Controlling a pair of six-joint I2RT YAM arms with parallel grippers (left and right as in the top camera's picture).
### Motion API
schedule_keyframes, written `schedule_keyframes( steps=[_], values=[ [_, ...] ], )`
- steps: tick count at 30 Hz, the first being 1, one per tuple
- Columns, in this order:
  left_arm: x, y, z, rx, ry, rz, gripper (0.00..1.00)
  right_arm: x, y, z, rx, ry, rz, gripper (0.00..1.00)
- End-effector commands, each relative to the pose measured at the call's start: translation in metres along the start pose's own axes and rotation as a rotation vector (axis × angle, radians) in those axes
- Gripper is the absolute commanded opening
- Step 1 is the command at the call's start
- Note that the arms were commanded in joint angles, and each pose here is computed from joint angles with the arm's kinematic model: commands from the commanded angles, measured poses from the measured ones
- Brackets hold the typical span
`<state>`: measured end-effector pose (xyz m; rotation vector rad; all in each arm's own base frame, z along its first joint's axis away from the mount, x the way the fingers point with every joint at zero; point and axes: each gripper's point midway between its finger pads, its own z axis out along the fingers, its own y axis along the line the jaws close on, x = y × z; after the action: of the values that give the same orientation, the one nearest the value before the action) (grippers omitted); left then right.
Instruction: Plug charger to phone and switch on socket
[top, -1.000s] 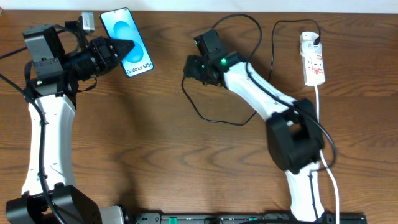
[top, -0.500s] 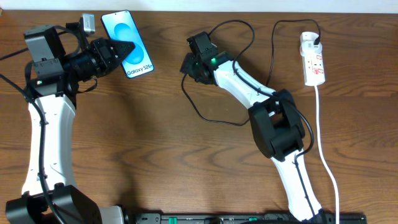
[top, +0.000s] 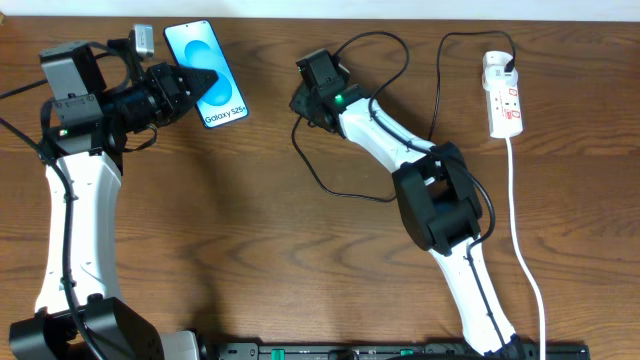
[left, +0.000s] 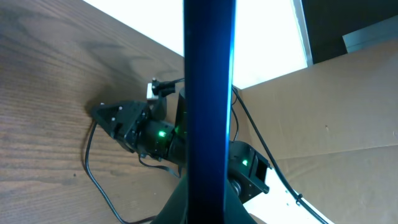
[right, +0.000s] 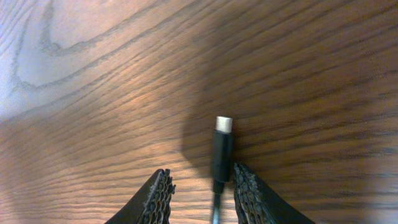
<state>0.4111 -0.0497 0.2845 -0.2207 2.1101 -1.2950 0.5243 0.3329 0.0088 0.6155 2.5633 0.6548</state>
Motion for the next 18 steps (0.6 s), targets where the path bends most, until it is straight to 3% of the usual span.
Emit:
schedule_keyframes(
  steps=[1,10,18],
  values=[
    [-0.006,-0.016,-0.005,0.029,-0.009,0.034,0.07,0.064,-0.065,0.051,0.165,0.126,-0.028,0.34],
    [-0.005,-0.016,-0.005,0.027,-0.005,0.026,0.07,0.075,-0.104,0.048,0.331,0.136,-0.103,0.02],
    [-0.004,-0.015,-0.005,0.026,-0.002,0.02,0.07,0.056,-0.132,0.019,0.431,0.212,-0.228,0.01]
  ],
)
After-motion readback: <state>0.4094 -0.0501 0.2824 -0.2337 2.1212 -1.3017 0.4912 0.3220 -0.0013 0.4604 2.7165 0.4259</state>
